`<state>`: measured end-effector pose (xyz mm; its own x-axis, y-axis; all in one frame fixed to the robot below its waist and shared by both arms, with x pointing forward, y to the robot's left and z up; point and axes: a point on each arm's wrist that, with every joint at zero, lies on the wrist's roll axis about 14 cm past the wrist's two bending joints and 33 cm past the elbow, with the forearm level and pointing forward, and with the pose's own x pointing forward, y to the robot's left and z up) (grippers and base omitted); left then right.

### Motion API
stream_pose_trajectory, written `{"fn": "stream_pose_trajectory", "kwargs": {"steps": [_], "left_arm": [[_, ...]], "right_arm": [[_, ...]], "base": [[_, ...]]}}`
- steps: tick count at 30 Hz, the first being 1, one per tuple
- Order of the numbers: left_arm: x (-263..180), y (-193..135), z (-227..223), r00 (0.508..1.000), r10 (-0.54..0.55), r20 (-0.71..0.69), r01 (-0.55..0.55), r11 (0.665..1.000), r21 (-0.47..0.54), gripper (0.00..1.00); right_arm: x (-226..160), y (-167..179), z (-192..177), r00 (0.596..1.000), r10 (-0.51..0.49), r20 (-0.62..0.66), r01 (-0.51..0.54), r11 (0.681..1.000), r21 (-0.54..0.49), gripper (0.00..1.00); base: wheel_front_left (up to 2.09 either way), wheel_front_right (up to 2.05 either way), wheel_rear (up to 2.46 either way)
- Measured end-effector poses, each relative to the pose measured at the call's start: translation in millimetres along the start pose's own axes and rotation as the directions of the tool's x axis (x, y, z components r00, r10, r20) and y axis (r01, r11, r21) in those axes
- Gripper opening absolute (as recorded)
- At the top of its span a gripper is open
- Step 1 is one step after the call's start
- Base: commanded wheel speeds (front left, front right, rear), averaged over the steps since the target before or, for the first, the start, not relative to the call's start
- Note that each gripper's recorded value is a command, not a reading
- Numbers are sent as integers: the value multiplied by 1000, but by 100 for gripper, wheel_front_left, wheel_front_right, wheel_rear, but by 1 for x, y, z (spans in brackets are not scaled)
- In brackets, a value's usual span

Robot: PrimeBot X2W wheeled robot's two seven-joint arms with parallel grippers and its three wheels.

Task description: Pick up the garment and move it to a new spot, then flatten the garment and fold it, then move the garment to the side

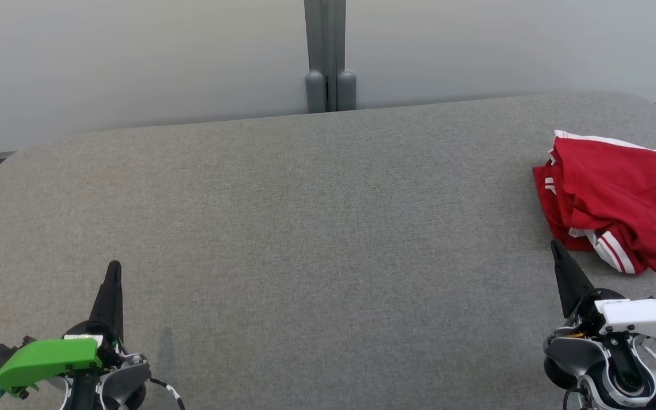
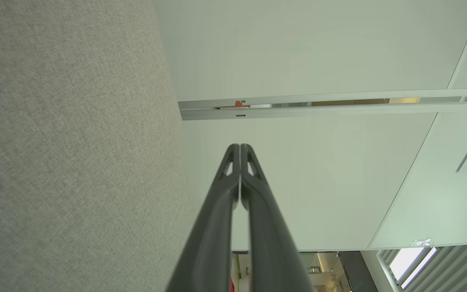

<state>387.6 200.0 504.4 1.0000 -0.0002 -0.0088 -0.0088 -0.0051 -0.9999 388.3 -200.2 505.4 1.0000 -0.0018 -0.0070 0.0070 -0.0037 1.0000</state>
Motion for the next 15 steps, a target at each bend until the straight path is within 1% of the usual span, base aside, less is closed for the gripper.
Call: {"fn": "stream_pose_trajectory", "kwargs": {"steps": [15], "left_arm": [[0, 0, 0, 1000, 0, 1, 0, 1000, -1, 0]], "right_arm": [[0, 0, 0, 1000, 0, -1, 0, 1000, 2, 0]], "base": [[0, 0, 0]]}}
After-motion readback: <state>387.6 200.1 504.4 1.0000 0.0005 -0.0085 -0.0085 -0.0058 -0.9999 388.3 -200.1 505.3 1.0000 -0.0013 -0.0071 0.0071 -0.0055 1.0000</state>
